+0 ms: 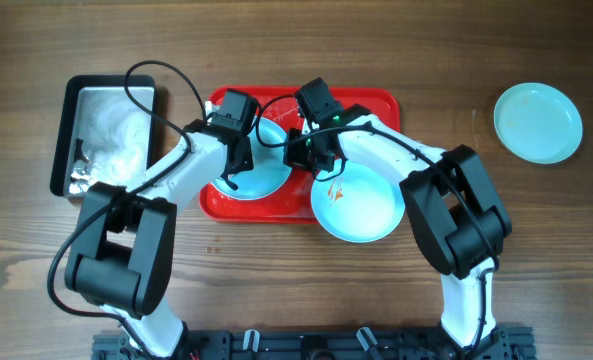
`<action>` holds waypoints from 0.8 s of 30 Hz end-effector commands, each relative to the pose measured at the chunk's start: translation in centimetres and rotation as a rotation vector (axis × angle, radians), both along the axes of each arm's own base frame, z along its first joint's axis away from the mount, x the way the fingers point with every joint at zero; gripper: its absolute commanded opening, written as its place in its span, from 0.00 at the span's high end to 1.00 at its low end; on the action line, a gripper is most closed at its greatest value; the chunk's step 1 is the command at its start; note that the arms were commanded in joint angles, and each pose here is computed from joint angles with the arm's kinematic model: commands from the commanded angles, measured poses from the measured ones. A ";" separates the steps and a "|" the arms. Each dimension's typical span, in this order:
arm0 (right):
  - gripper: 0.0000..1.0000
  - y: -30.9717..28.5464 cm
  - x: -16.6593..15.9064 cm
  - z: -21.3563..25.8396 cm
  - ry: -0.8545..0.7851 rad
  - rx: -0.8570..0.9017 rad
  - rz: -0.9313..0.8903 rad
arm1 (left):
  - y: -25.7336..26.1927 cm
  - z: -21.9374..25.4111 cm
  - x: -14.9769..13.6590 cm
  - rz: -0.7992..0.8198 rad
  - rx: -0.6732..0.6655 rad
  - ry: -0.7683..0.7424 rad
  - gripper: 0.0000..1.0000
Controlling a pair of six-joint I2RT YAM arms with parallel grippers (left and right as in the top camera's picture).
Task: Clean dirty plates on tray and stack at the side
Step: 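Scrub the held plate with the sponge in the left gripper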
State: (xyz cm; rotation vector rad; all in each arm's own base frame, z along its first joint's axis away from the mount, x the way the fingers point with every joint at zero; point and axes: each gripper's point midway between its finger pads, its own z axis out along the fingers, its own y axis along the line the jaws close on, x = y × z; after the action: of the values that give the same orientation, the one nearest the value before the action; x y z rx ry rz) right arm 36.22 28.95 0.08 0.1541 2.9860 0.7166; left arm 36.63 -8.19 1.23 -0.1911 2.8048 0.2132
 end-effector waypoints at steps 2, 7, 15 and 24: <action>0.96 -1.7 -0.2 -2.6 0.033 -0.075 -0.031 | 2.6 -2.3 -2.0 0.056 0.159 0.079 0.96; 0.96 -1.6 -0.1 -2.5 0.031 -0.072 -0.032 | 5.1 -0.1 -2.7 0.142 0.396 0.002 0.96; 0.96 -1.6 -0.2 -2.5 0.034 -0.072 -0.029 | -3.2 0.4 -2.7 -0.034 0.029 0.070 0.96; 0.96 -1.6 -0.3 -2.5 0.035 -0.069 -0.023 | -3.3 -2.1 -2.8 -0.001 -0.160 0.113 0.96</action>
State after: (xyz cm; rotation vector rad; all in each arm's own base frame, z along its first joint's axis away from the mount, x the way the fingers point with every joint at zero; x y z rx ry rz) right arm 36.44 28.62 0.05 0.1655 2.9838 0.7101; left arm 35.02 -10.41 1.38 -0.2441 2.8728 0.1222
